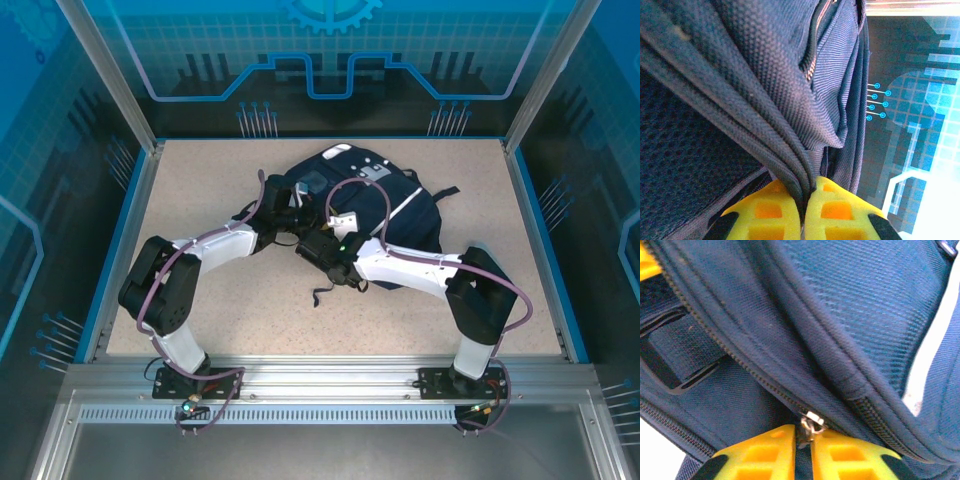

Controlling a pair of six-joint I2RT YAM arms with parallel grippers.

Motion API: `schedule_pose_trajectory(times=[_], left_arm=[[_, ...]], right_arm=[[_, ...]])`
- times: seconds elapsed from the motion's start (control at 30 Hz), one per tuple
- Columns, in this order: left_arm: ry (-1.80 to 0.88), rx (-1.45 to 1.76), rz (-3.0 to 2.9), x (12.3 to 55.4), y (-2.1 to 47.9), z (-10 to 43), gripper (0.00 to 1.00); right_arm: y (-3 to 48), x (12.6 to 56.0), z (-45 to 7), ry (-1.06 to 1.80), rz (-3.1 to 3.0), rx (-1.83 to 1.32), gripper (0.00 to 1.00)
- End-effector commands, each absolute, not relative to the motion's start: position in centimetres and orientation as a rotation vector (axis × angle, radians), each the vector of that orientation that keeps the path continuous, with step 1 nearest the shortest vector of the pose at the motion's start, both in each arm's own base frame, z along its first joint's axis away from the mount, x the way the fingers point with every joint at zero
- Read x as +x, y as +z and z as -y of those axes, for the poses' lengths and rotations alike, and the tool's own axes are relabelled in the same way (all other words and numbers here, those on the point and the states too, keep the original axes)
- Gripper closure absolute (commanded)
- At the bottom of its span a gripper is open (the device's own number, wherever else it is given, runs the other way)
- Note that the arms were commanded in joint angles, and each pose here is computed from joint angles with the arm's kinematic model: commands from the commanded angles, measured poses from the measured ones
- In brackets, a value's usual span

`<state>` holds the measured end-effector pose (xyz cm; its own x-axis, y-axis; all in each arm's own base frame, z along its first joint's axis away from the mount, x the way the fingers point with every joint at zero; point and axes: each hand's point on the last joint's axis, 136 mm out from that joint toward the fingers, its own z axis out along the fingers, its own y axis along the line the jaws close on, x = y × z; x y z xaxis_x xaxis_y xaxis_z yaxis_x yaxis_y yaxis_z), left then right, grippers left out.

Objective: Pack the student bag

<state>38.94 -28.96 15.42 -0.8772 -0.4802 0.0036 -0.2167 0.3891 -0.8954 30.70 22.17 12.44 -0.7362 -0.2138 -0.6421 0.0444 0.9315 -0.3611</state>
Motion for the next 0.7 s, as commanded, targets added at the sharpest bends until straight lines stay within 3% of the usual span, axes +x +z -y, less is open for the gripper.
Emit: schedule_pose_trajectory(times=[0.0, 0.1, 0.67], left_arm=[[-1.606, -0.471, -2.362, 37.5, 19.1, 30.4, 1.00], [-1.583, -0.490, -2.365, 37.8, 18.8, 30.1, 1.00], [-1.330, -0.695, -2.369, 41.6, 13.4, 24.7, 1.00]], right_arm=[[14.2, 32.6, -20.6, -0.518, -2.265, 0.000, 0.92], [14.2, 32.1, -20.0, -0.535, -2.277, 0.011, 1.00], [11.7, 24.3, -12.6, -0.595, -2.566, 0.020, 1.00]])
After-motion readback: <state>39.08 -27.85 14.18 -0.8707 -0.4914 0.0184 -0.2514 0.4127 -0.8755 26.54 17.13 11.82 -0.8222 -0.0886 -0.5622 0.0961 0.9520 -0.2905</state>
